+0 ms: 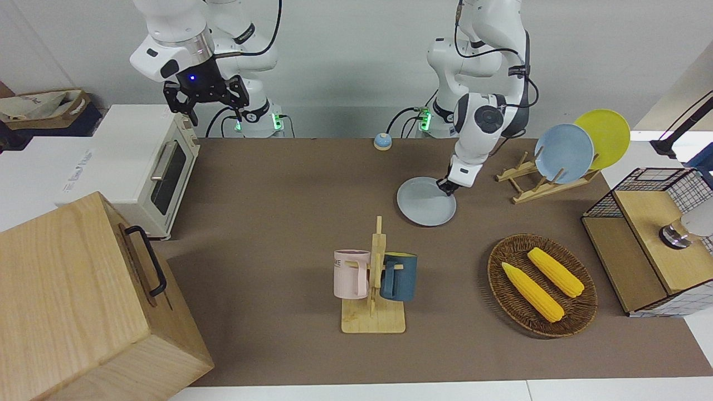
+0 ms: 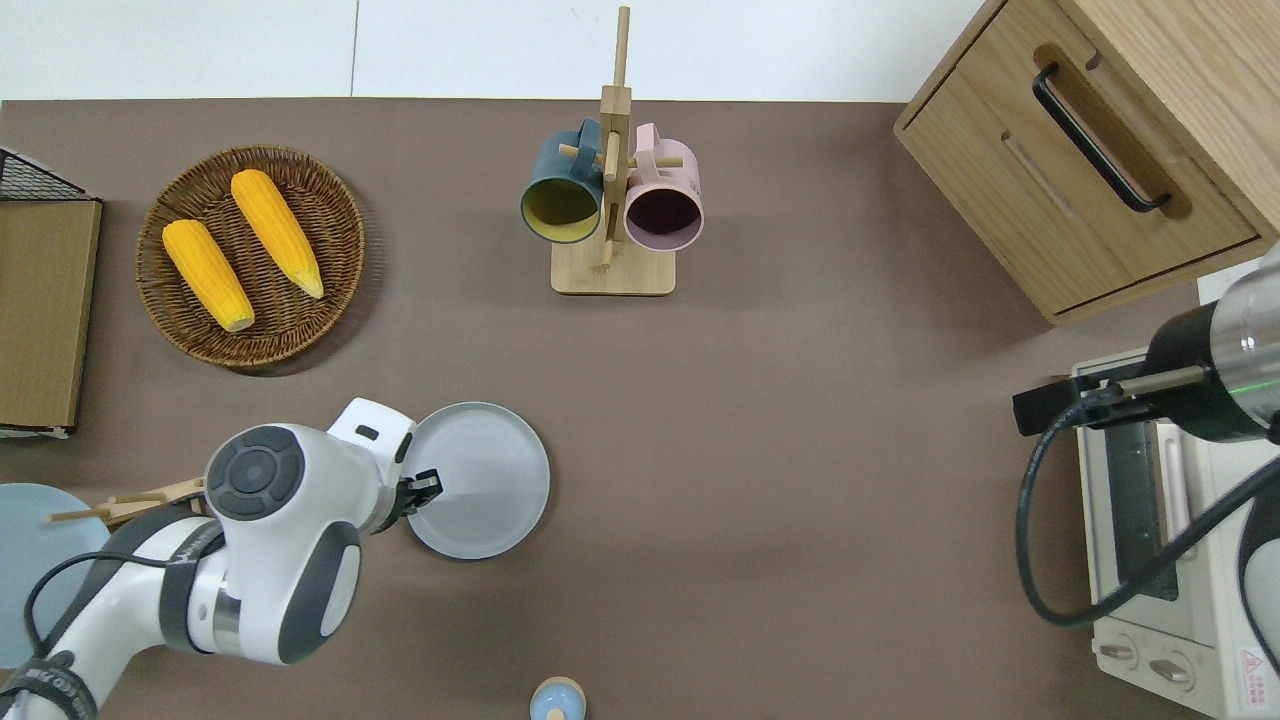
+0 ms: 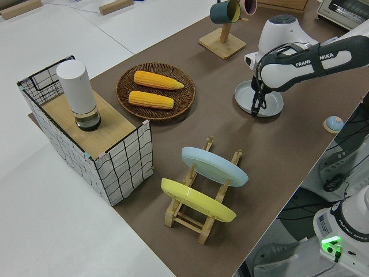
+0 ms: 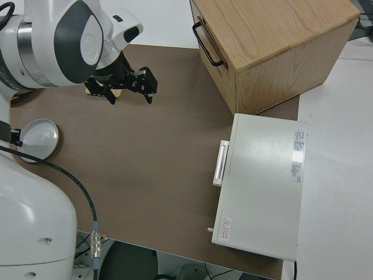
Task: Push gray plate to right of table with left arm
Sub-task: 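Push the gray plate with the left gripper across toward the toaster oven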
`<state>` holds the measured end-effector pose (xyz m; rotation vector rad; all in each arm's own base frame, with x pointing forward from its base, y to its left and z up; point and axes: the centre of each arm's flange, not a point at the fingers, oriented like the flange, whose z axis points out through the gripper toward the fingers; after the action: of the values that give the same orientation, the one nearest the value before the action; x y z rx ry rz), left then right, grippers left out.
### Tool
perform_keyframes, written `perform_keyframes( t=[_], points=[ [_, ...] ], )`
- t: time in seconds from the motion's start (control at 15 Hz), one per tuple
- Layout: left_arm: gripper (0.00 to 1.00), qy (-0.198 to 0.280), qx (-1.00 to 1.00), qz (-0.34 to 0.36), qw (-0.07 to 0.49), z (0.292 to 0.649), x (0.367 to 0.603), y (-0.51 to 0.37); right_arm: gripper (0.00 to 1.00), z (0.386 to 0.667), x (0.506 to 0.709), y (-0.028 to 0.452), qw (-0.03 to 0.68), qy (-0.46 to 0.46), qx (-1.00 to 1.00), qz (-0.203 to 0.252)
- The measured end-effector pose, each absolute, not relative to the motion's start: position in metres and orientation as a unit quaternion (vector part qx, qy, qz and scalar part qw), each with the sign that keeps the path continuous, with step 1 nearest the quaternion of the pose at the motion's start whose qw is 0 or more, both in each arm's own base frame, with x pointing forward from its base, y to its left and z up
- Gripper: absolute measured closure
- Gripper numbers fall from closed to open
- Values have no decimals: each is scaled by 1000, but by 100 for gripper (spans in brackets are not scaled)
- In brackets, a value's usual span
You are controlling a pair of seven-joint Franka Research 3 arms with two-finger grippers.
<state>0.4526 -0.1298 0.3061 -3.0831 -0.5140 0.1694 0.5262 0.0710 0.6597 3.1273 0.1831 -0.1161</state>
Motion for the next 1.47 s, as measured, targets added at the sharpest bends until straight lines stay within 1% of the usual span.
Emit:
perform_keyframes(
  t=[0.4,0.6,0.8,1.0,1.2,1.47],
  points=[
    [97,-197,-979,48,12,308,428,-233,1,660,526,71,3,58,998,-37],
    [97,-225,-973,47,14,308,411,-281,1,660,526,71,3,58,998,-37],
    [97,-248,-967,49,12,305,400,-325,1,660,526,71,3,58,998,-37],
    [97,-272,-961,51,3,304,399,-364,1,660,526,71,3,58,998,-37],
    [97,-296,-954,54,-7,305,404,-394,1,660,526,71,3,58,998,-37],
    [97,-315,-947,56,-17,305,408,-423,1,660,526,71,3,58,998,-37]
  ],
)
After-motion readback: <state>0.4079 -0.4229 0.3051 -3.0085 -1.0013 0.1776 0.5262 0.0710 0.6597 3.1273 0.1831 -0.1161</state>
